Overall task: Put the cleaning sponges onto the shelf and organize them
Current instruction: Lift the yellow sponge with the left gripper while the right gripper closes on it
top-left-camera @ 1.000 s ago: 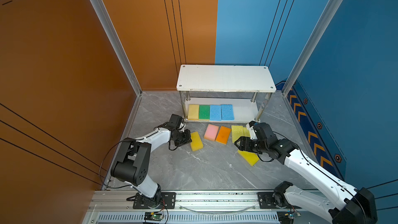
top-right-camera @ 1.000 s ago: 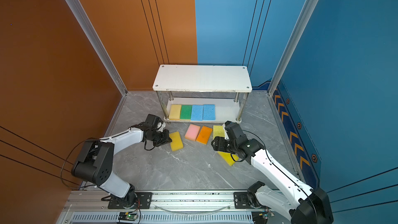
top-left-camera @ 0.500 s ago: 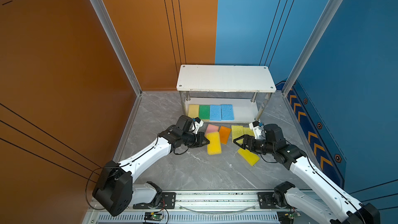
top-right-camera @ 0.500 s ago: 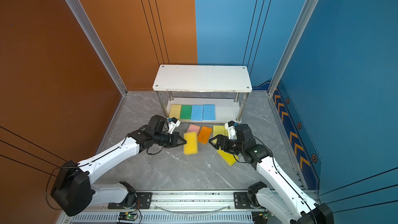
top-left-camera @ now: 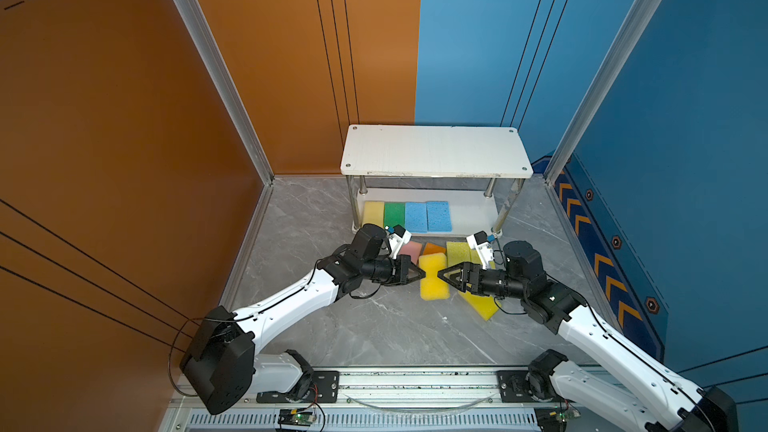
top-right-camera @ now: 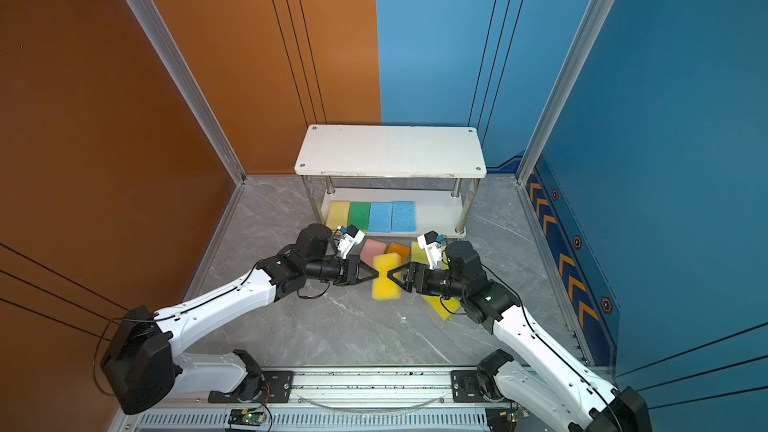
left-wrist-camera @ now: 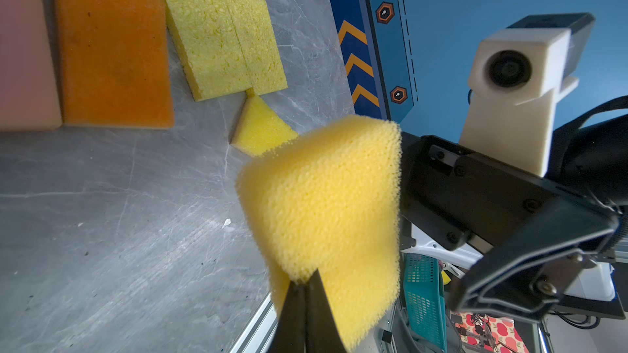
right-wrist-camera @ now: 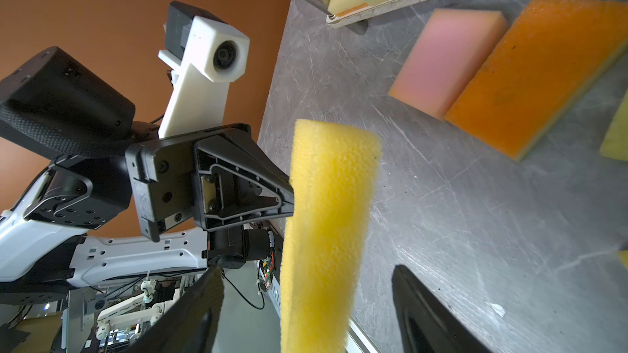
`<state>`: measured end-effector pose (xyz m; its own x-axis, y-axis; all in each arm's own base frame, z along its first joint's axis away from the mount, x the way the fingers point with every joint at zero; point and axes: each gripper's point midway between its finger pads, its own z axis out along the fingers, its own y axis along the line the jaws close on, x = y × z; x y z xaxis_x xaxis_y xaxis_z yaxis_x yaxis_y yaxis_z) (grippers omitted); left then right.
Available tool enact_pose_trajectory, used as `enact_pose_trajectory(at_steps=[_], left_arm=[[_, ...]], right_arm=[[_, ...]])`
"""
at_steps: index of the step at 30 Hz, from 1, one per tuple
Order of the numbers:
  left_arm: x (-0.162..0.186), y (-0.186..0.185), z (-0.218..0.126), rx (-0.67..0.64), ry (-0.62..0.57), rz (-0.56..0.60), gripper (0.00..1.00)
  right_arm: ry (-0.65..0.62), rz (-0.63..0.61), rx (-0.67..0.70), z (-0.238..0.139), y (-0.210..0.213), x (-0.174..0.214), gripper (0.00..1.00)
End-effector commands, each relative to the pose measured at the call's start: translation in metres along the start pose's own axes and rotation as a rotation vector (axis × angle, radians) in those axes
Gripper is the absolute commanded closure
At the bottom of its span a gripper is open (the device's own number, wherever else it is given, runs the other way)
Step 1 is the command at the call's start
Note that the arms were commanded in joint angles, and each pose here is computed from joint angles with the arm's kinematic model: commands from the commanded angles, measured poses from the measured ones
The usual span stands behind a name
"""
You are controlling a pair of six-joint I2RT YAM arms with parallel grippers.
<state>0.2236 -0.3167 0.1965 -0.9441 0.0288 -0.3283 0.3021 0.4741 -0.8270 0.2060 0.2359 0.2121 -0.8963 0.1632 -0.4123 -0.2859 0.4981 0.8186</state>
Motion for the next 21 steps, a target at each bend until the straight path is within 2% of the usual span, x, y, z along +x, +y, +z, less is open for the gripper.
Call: enact_pose_trajectory(at_steps=[1,8,14,17,21], left_arm=[[-0.006,-0.015,0.002,0.037,-0.009,0.017,0.97],[-0.006,-0.020,0.002,0.050,-0.014,0.015,0.97],[-0.008,-0.025,0.003,0.083,-0.023,0.005,0.95],[-0.008,-0.025,0.003,0.089,-0.024,0.003,0.82],[-0.011,-0.022,-0.002,0.099,-0.039,-0.013,0.44]], right_arm=[[-0.005,-0.005,-0.028,0.005,0.004,0.000,0.27],[-0.001,0.003,-0.018,0.008,0.000,0.002,0.51],[-0.006,0.015,-0.013,0.008,-0.002,0.002,0.84],[-0.011,0.025,0.001,0.007,-0.006,0.002,0.86],[-0.028,0.038,-0.009,0.001,-0.008,-0.005,0.86]])
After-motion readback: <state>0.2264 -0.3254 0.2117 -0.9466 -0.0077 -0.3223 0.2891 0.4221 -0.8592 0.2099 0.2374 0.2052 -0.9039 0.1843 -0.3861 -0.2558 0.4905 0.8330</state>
